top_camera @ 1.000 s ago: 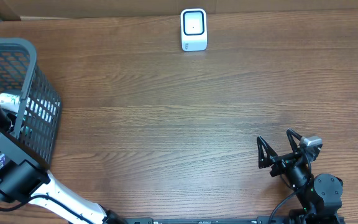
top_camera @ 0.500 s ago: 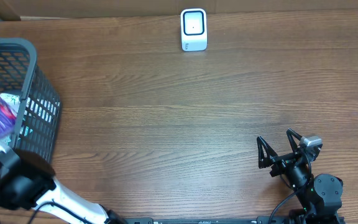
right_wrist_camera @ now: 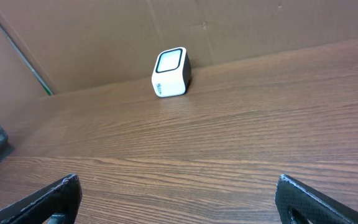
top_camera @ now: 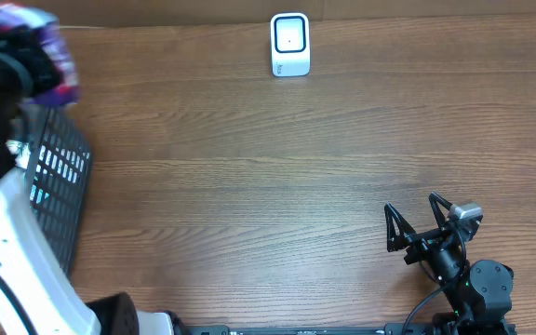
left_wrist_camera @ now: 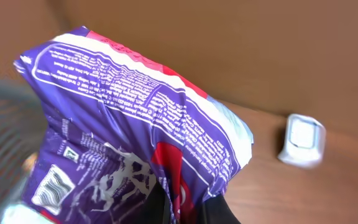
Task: Scan the item barcode
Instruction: 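Carry the purple pack to the table center and release it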
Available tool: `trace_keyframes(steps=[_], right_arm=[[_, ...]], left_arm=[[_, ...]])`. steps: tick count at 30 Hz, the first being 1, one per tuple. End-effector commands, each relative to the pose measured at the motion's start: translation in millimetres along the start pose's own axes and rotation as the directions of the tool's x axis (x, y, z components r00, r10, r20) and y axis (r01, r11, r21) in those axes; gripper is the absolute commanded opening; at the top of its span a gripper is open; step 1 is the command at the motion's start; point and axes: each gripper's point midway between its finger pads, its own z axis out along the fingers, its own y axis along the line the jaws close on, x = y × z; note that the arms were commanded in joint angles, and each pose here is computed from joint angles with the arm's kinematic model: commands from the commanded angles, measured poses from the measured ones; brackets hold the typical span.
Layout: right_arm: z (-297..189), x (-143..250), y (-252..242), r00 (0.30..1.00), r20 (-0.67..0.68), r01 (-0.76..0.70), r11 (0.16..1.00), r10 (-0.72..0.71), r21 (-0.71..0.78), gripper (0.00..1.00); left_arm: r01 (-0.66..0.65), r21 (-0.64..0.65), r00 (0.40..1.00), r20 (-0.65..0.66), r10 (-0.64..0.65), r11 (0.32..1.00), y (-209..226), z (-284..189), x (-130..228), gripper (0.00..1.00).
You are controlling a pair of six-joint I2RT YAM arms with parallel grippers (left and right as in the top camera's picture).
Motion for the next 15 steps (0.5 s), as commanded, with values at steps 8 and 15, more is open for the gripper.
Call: trace_keyframes(steps=[8,15], right_arm=[[-2.0,-0.7,2.2,1.000,-0.005,0.001,1.000,-0.001,-0.005,1.00],[-2.0,-0.7,2.2,1.000,-0.005,0.001,1.000,-0.001,-0.005,1.00]], left_arm=[[-0.456,0.426,0.786,-0.218,0.578,0.781,-186.5,66.8,120.4,0.04],[-0.566,0.524,0.487,-0.411,0.771,0.636,-235.7,130.0,239.0,0.04]])
